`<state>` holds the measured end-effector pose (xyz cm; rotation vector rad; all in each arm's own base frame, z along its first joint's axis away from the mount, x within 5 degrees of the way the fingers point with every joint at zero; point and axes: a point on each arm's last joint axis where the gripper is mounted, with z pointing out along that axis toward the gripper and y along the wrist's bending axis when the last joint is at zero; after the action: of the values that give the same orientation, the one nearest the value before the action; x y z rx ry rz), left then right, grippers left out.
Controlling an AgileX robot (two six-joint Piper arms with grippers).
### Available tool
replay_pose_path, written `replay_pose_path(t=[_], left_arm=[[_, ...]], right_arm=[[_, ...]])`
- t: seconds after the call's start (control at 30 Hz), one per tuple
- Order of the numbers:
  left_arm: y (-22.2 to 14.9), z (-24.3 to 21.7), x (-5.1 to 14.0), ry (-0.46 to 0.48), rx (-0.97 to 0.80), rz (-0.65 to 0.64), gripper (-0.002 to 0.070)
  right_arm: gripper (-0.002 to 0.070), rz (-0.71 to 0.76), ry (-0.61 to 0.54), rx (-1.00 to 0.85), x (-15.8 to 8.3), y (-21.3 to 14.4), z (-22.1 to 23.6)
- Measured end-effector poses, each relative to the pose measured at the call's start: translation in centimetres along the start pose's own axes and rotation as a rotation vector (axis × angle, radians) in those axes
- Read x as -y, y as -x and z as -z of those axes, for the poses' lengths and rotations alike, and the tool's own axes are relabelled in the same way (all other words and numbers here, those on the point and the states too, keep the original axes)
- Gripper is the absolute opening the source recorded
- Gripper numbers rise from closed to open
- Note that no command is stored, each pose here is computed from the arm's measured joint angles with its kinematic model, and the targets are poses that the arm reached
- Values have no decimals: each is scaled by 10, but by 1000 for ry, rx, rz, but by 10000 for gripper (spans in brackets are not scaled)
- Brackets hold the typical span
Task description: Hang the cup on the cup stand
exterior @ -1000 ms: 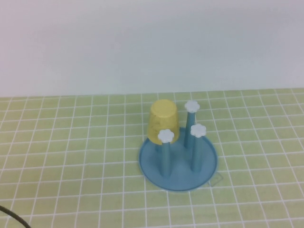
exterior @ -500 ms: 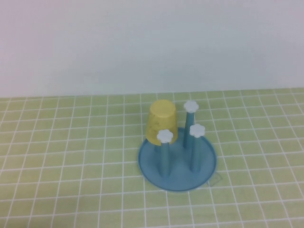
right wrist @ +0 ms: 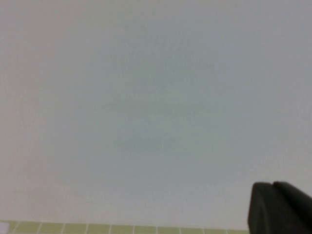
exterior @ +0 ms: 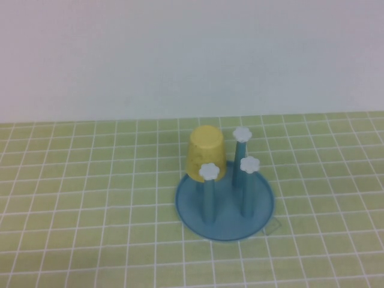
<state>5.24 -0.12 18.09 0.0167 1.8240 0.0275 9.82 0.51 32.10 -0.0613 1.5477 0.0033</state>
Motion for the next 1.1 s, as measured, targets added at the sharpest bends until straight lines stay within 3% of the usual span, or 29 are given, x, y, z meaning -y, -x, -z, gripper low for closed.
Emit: replay_pose_path(t=[0.27, 0.77, 0.93, 1.1], left_arm=[[0, 0, 0, -4, 0, -1, -1], [0, 0, 0, -4, 0, -1, -1], [0, 0, 0, -4, 0, -1, -1], [0, 0, 0, -4, 0, -1, -1]], right_arm=[[-1, -22, -16, 162, 2, -29, 42], [-1, -27, 141, 215, -13, -43, 45], [-1, -20, 93, 207, -9, -58, 42], [-1, -7, 9, 37, -2, -80, 44]])
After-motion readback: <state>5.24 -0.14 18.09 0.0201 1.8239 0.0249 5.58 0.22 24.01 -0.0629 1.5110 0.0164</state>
